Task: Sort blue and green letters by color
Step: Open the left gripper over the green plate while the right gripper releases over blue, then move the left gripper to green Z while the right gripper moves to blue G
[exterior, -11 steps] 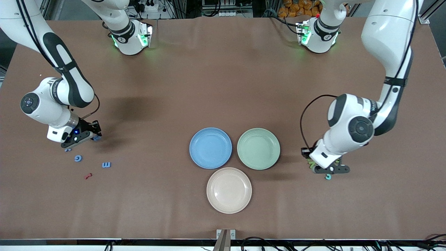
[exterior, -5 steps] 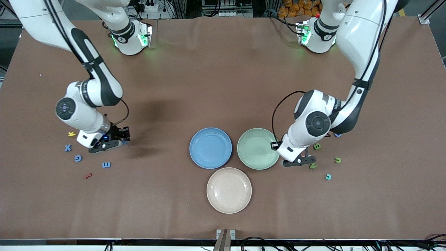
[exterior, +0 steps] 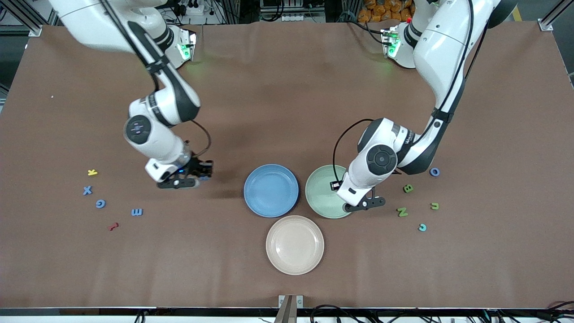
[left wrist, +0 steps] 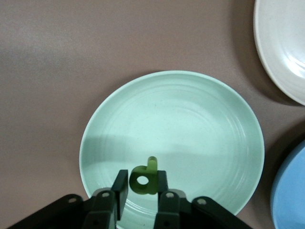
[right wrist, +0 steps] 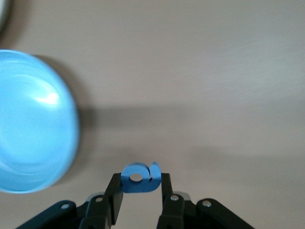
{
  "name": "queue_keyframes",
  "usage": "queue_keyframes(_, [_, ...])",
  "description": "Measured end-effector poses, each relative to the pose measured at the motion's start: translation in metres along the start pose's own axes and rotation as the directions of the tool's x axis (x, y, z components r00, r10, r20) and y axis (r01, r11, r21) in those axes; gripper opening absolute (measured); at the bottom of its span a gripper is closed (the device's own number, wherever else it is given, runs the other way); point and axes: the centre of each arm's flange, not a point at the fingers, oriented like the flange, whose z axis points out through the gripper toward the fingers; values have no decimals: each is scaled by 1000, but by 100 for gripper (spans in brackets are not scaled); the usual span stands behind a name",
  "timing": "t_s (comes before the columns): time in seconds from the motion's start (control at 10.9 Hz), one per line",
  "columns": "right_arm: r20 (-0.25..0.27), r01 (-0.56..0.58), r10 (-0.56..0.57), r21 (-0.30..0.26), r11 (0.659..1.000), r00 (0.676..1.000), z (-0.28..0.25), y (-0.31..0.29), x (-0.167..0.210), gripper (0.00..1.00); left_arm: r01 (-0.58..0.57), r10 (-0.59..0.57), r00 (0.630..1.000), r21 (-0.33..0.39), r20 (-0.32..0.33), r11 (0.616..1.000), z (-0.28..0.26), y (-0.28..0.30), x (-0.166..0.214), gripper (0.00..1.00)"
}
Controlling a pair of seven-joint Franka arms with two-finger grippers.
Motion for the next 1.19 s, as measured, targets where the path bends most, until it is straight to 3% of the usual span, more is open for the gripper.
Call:
queue_keyframes(0.46, [13,-189,188,54,981,982,14,-100,4,37,-4,4,1000,-6,-9,1000,-4,4,1,92])
queue_keyframes(0.55, [22,-216,215,65,974,976,23,-119,4,37,-6,6,1000,-2,-15,1000,-5,3,2,100])
queue_keyframes(0.92, [19,-227,227,108,968,974,38,-158,17,37,-35,37,998,34,-44,999,-6,-17,18,100])
queue_keyframes(1.01, [15,-230,230,111,967,973,38,-160,21,41,-64,65,997,39,-44,997,-7,-28,26,100])
queue_keyframes(1.19, [18,-243,242,93,966,970,43,-151,25,64,-107,109,993,43,-38,993,-7,-56,43,100])
